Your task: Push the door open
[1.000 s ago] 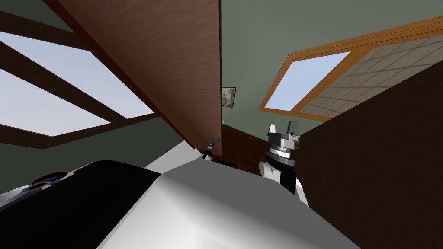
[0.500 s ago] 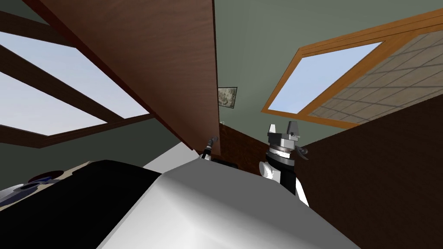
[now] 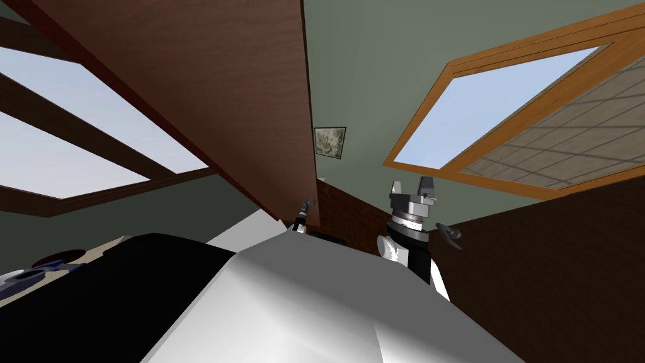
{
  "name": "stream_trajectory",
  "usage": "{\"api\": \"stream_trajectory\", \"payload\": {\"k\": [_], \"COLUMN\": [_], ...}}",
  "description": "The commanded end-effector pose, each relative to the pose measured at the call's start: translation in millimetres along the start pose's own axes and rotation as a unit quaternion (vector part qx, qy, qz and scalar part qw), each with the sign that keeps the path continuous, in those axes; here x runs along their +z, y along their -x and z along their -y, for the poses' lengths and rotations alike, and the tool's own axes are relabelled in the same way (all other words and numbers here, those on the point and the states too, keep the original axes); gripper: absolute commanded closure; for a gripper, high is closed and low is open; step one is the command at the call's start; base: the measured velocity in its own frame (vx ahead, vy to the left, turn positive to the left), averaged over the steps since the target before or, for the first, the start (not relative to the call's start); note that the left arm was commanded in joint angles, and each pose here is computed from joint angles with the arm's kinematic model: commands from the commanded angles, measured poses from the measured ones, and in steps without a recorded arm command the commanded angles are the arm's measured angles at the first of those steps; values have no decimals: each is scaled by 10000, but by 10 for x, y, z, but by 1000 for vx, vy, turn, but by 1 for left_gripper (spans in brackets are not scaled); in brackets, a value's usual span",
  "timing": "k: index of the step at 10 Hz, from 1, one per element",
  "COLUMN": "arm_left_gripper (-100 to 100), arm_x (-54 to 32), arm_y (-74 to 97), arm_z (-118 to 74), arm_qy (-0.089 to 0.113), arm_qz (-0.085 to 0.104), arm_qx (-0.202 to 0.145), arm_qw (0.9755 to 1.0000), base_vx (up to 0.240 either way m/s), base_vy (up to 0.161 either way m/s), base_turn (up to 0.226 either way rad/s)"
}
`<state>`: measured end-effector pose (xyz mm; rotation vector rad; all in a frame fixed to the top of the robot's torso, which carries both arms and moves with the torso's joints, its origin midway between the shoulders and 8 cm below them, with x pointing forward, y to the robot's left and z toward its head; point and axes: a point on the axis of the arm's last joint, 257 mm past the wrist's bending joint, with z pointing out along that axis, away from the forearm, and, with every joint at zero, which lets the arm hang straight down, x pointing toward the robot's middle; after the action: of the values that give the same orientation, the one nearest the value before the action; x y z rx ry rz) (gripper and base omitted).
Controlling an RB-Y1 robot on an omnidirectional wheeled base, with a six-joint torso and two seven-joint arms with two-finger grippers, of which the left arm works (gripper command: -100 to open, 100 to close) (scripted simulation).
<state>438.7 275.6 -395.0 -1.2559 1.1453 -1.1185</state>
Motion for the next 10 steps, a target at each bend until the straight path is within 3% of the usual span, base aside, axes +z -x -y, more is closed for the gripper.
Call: {"api": "stream_trajectory", "payload": {"k": [1,10], "arm_left_gripper": [100,100], "arm_x": [25,17], "arm_y": [125,773], "arm_z": [32,69], "arm_qy": [-41,-71], "arm_qz": [96,734], "arm_qx": [51,168], "arm_qw": [9999,9971], "base_vx": [188,204], "base_vy": [-30,-51], "base_turn": [47,55]}}
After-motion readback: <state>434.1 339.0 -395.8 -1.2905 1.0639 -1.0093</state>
